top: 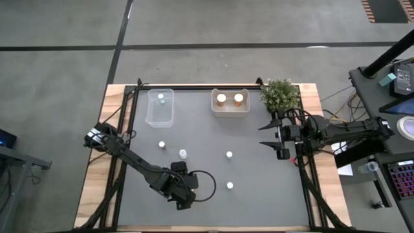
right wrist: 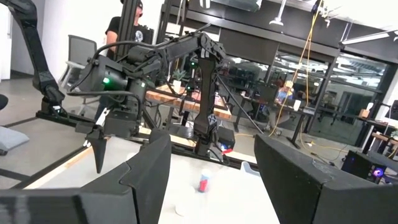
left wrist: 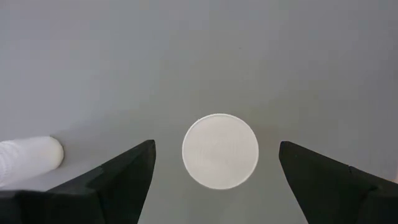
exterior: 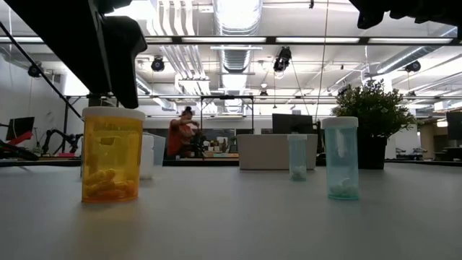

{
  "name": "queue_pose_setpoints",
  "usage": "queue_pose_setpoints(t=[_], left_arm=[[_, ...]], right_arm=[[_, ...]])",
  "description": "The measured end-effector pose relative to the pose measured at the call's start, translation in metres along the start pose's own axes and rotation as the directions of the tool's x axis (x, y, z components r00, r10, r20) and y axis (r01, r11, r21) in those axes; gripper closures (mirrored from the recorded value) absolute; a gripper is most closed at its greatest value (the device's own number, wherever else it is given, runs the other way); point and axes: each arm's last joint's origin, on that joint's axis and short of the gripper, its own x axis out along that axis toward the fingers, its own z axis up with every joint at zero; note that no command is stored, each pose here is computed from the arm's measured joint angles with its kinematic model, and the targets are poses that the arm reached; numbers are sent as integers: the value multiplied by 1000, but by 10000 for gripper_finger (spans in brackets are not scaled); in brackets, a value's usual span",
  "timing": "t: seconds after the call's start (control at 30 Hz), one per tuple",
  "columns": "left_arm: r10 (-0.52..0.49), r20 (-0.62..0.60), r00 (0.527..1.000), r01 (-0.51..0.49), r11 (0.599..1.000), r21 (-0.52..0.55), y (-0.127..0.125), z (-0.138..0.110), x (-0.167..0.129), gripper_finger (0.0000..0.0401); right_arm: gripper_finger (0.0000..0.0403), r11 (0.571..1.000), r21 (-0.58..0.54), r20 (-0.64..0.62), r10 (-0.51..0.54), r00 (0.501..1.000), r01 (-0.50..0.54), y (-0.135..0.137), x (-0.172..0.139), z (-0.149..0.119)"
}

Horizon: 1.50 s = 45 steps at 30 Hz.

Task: Pick and place medicine bottles into bin by pill shape (circle, oval)
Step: Put the orange capsule bottle into the gray bin

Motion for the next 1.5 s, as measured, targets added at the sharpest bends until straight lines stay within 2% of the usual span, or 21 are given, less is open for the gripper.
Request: queue_pose_setpoints(t=[0.4,1.0,1.17,1.3,1.5], left_arm=[[-15,19,1000,15,1000,-7,2,-8,15,79],[-7,10,1000,7,1000,-5,0,-9,21,196],[-7,10,1000,7,1000,-5,0,-8,21,208],[-16,20,1000,16,1000,-4,-1,-5,16,207],[-44,37,998,43,999,26,10,14,-10,207]], right_arm=[[179,1000,0,-5,1,1000,-1,0,0,-1],[179,1000,-6,-20,-12,1000,12,0,0,-2],[179,1000,-6,-20,-12,1000,12,0,0,-2],[179,1000,-6,-20,-12,1000,12,0,0,-2],[179,1000,3,-21,-13,1000,13,0,0,-2]])
